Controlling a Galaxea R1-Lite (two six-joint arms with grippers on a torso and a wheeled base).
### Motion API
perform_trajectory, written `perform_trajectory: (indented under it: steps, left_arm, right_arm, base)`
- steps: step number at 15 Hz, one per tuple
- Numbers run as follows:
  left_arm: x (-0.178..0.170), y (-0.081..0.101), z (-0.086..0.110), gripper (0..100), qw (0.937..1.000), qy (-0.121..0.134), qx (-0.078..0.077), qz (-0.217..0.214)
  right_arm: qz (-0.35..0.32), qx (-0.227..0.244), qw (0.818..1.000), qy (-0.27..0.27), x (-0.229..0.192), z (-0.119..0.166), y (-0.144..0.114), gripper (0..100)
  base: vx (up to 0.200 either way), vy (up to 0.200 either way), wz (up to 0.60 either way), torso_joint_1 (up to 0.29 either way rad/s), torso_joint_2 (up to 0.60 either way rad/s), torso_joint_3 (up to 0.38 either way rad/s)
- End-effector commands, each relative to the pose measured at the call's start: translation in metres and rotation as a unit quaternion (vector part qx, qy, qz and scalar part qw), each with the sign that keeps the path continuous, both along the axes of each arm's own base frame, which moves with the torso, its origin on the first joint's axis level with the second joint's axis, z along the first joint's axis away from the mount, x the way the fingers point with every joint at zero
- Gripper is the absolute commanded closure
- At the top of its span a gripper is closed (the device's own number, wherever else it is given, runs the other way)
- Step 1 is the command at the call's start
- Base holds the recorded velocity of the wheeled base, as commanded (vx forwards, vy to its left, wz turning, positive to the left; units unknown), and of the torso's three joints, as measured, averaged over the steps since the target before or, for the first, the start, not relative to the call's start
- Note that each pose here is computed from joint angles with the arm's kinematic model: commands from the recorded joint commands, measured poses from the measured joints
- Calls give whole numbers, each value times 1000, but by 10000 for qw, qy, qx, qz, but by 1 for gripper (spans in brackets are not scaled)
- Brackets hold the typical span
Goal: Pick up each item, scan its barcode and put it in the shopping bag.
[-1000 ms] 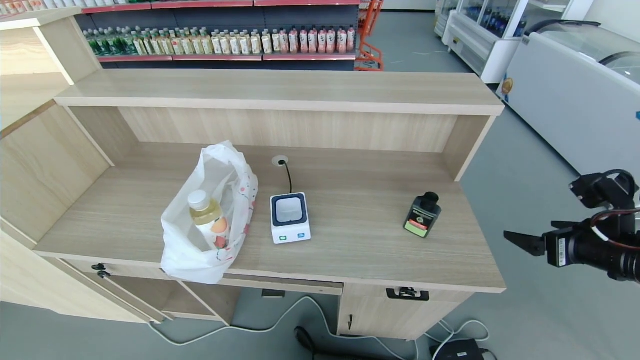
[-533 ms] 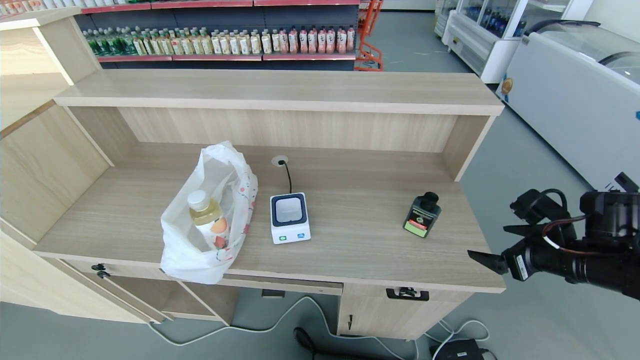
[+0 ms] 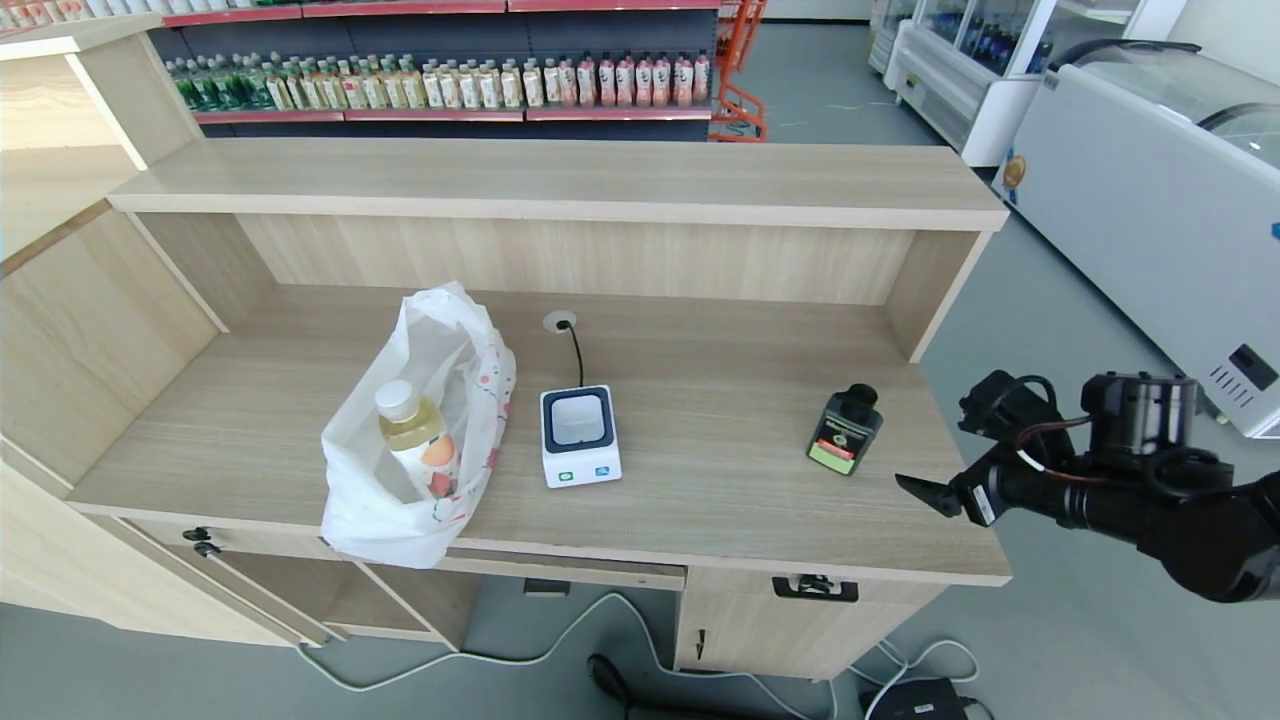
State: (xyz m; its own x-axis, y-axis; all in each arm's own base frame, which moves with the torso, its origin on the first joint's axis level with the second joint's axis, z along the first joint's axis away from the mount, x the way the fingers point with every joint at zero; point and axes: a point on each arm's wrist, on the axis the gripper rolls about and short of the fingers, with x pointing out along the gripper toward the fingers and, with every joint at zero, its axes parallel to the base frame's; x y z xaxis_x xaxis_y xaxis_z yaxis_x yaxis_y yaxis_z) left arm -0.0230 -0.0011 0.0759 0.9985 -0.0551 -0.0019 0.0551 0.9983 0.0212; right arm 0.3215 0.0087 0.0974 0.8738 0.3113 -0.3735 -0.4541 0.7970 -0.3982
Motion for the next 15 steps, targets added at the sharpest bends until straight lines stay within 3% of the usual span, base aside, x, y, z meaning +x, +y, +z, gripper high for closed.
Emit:
perform_trajectory:
  steps: [1, 8, 9, 15]
  left_arm:
    - [0, 0, 0, 100, 10000, 6, 1, -1]
    - [0, 0, 0, 100, 10000, 6, 1, -1]
    - [0, 0, 0, 100, 10000, 6, 1, -1]
    - [0, 0, 0, 100, 10000, 6, 1, -1]
  right_arm:
    - [207, 42, 9997, 81, 21, -15, 9, 0]
    - [509, 205, 9984, -114, 58, -33, 33, 0]
    - [532, 209, 9982, -159, 61, -35, 35, 100]
    - [635, 310, 9972, -239, 69, -40, 37, 100]
  base:
    - [0, 0, 0, 0, 0, 0]
    - [0, 0, 0, 0, 0, 0]
    - [0, 0, 0, 0, 0, 0]
    - [0, 0, 0, 0, 0, 0]
